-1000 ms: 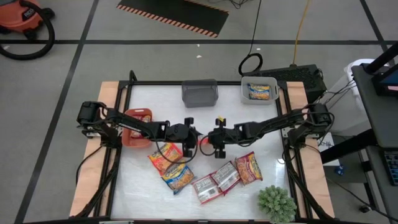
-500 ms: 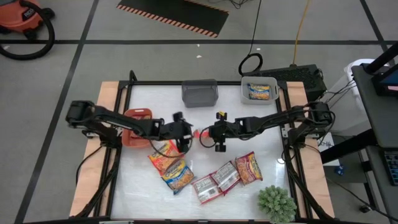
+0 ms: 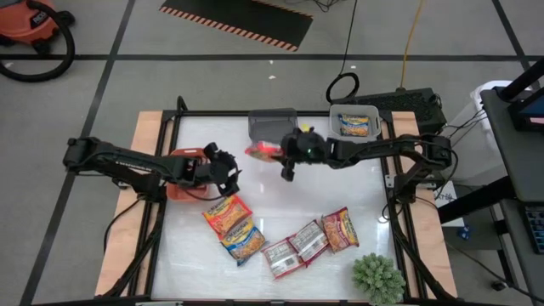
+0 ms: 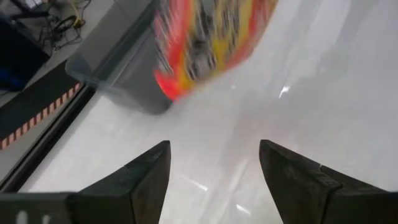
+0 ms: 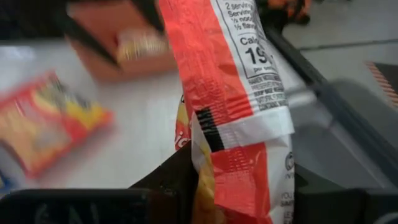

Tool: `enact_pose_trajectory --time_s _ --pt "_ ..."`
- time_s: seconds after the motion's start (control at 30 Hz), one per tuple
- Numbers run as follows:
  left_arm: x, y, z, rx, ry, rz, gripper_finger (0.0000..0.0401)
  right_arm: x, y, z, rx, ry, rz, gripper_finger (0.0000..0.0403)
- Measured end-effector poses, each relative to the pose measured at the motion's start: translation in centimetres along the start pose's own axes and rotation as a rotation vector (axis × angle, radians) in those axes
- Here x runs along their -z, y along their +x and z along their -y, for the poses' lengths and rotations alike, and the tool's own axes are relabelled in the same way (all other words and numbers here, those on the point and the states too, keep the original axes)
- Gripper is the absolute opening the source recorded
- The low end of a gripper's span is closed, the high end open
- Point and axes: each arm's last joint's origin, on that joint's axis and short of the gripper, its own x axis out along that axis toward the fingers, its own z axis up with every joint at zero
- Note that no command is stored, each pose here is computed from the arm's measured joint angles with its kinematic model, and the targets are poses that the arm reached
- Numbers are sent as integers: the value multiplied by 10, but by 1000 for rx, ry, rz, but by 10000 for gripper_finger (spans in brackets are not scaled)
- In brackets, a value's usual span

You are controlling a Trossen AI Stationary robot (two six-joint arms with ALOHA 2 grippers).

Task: Sort Maruchan noodles
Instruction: Put the top right orange noodle pack into the black bin

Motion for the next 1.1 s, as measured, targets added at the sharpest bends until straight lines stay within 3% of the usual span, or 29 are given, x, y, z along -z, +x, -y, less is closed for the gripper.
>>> enact_pose_trajectory --time_s 0.17,0.7,0.83,1.1 --pt "12 4 -2 -9 -16 -13 250 -11 0 22 -36 54 117 117" --pt "-3 2 3 38 -19 140 250 -30 -13 105 160 253 445 118" --pt "-4 2 3 39 -3 152 250 -26 -10 117 175 324 485 118" --pt "-4 2 3 37 18 151 250 0 18 124 164 434 427 118"
